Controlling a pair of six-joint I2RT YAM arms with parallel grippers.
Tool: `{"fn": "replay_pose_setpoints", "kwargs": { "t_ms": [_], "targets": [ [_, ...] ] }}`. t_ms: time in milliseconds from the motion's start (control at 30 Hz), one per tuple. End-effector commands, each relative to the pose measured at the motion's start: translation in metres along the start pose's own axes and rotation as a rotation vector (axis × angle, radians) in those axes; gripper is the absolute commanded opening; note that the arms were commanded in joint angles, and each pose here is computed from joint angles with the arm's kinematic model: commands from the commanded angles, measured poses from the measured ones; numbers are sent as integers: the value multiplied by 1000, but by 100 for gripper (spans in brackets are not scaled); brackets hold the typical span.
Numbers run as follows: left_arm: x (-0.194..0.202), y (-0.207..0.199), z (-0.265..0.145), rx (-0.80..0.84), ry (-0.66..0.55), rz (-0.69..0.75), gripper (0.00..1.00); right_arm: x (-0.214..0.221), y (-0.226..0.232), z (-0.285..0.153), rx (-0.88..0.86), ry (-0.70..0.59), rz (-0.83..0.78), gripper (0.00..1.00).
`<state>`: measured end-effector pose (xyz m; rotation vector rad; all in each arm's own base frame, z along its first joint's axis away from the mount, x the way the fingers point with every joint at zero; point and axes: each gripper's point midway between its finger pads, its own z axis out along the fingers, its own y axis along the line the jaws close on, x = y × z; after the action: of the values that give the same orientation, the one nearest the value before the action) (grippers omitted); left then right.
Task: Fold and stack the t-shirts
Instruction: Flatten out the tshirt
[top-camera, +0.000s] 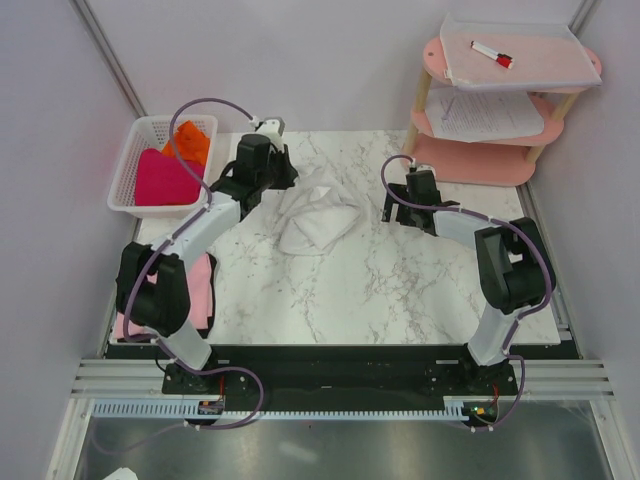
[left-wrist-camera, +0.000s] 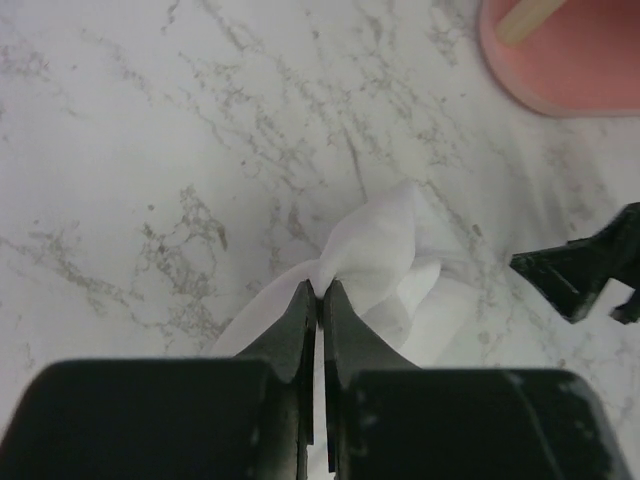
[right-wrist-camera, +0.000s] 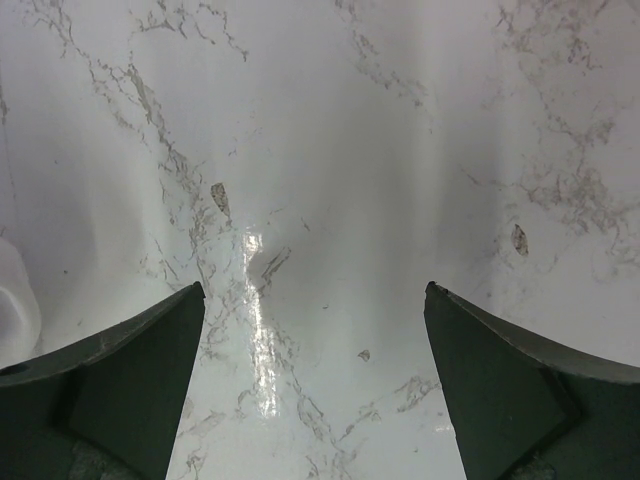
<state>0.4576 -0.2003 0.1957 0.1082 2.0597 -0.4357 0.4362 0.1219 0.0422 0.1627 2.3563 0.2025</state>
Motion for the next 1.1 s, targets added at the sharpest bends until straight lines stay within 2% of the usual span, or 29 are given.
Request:
{"fn": "replay_pose_setpoints", "kwargs": {
  "t_ms": [0, 67, 133, 167, 233, 367, 467, 567, 700, 733, 800, 833, 867, 900, 933, 1000, 1033, 1067],
  "targets": [
    [-78, -88, -52, 297, -139, 44, 2, -38, -16, -17, 74, -122, 42, 98],
    [-90, -140, -72, 398, -150, 97, 2, -55, -26, -29, 102, -171, 75, 98],
    [-83, -193, -87, 522, -129, 150, 2, -72, -36, -44, 140, -226, 98, 98],
    [-97, -215, -103, 575, -155, 162, 2, -76, -46, -48, 165, -240, 110, 98],
    [-92, -258, -119, 686, -138, 177, 2, -88, -58, -63, 206, -283, 129, 98],
    [-130, -312, -171, 867, -219, 164, 2, -98, -91, -87, 299, -343, 189, 98],
    [-161, -319, -203, 904, -299, 150, 2, -95, -105, -98, 325, -363, 217, 98],
    [-203, -284, -217, 710, -448, 105, 2, -86, -109, -99, 330, -352, 214, 98],
    [-220, -221, -208, 517, -477, 18, 2, -80, -103, -93, 297, -327, 210, 98],
    [-208, -187, -182, 431, -430, -7, 2, -80, -103, -91, 291, -322, 210, 98],
    [-197, -149, -167, 341, -388, -71, 2, -76, -99, -87, 268, -306, 208, 98],
    [-174, -109, -140, 243, -327, -97, 2, -74, -97, -85, 258, -298, 205, 98],
    [-163, -86, -130, 186, -304, -130, 2, -74, -96, -84, 248, -293, 206, 98],
    [-160, -51, -126, 113, -303, -159, 2, -70, -91, -80, 224, -276, 200, 98],
    [-130, -25, -110, 52, -234, -182, 2, -68, -89, -77, 211, -266, 198, 98],
    [-113, 24, -107, -58, -215, -231, 2, -62, -81, -72, 165, -233, 182, 98],
    [-86, 44, -99, -104, -159, -249, 2, -59, -76, -70, 146, -221, 171, 98],
    [-75, 58, -97, -132, -138, -261, 2, -57, -71, -69, 134, -212, 160, 98]
  ]
}}
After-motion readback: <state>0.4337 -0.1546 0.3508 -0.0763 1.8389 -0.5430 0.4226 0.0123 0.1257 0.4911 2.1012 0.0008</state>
